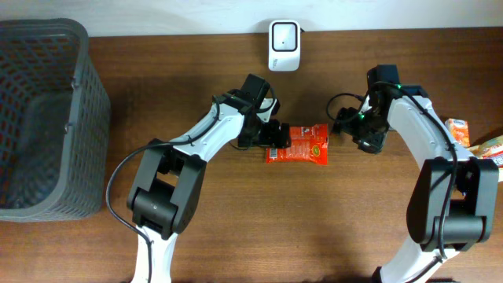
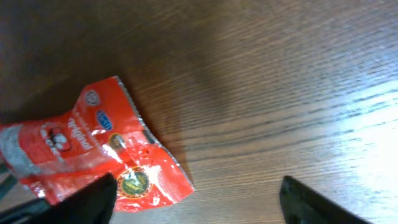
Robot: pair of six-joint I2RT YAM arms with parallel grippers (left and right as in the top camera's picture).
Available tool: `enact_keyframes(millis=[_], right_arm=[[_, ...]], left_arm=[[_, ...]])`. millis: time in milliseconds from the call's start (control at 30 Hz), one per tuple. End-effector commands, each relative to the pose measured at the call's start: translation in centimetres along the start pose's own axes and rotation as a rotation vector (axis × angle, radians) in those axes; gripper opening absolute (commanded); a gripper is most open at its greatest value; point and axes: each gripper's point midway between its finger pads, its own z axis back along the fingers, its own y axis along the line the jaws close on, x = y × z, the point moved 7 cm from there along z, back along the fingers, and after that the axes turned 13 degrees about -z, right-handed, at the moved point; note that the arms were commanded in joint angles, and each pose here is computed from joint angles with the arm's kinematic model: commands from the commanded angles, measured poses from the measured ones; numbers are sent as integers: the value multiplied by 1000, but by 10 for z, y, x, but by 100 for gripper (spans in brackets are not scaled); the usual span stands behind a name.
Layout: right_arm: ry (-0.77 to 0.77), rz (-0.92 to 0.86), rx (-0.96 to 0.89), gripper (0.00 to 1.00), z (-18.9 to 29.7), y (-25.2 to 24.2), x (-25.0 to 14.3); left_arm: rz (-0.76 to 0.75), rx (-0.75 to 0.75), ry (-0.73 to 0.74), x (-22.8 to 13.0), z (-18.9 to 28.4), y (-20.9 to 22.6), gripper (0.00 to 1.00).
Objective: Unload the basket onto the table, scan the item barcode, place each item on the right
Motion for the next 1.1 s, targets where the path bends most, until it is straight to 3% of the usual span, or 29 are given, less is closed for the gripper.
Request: enact_keyframes(millis=[0, 67, 233, 400, 833, 867, 933, 1033, 1067], right_arm=[[-5, 33, -20, 82, -8, 0, 0], [-13, 50, -20, 89, -20, 1, -1], [60, 174, 92, 89, -48, 12, -16], [77, 187, 121, 88, -54, 12, -18], [147, 265, 209, 55, -77, 35, -45], [146, 266, 210, 49, -77, 35, -44], [146, 263, 210, 27, -77, 34, -44], [147, 263, 209, 14, -77, 34, -44], [152, 262, 209, 5, -76, 35, -44]], left_arm=[[25, 31, 36, -9, -2, 9, 99], [43, -11, 39, -9, 5, 9, 99], [84, -61, 5, -5, 35, 16, 100], [118, -51, 24, -12, 50, 26, 99], [144, -5, 70, -21, 51, 32, 99], [145, -3, 74, -22, 51, 32, 99], [149, 8, 84, -23, 51, 33, 99], [152, 25, 94, -25, 51, 34, 99], [153, 26, 94, -25, 52, 34, 99]])
